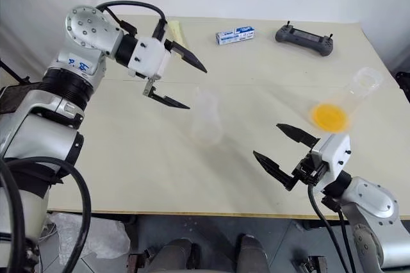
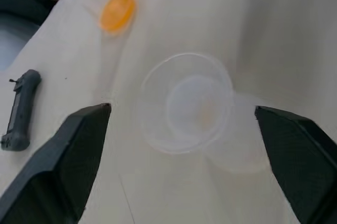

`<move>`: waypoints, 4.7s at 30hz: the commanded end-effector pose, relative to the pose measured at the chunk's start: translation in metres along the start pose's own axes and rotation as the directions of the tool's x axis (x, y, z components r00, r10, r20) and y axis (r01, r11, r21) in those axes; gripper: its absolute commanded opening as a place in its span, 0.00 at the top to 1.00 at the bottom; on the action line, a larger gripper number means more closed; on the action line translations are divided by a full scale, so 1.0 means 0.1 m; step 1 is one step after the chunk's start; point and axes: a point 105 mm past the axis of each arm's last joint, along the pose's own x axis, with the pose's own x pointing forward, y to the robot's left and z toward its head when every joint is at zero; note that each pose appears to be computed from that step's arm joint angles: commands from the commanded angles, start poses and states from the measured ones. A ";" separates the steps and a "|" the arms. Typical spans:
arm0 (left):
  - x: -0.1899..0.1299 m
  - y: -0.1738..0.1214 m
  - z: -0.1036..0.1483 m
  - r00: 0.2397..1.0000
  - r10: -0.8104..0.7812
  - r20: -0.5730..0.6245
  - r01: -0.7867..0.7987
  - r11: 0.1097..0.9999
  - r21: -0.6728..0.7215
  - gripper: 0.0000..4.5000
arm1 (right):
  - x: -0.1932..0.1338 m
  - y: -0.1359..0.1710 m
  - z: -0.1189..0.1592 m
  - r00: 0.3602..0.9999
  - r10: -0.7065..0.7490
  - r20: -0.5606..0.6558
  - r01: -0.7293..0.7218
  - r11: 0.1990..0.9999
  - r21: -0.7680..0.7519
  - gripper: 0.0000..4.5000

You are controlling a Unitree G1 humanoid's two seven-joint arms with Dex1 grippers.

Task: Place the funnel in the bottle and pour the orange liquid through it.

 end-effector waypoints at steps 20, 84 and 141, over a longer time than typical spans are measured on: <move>-0.44 -1.28 -0.66 0.894 0.428 0.131 -0.210 0.660 -0.722 0.01 | -0.65 -0.31 -0.03 0.761 -0.647 -0.040 0.644 0.762 -0.071 0.00; -0.27 -1.42 -0.38 0.834 0.524 0.172 -0.254 0.642 -0.723 0.01 | -0.28 -2.02 -0.08 0.690 -0.723 0.048 0.723 0.690 0.000 0.00; -0.60 -1.17 -0.60 0.796 0.545 0.263 -0.231 0.675 -0.700 0.00 | 1.21 -0.57 0.90 0.954 -0.298 0.023 0.246 0.740 -0.627 0.45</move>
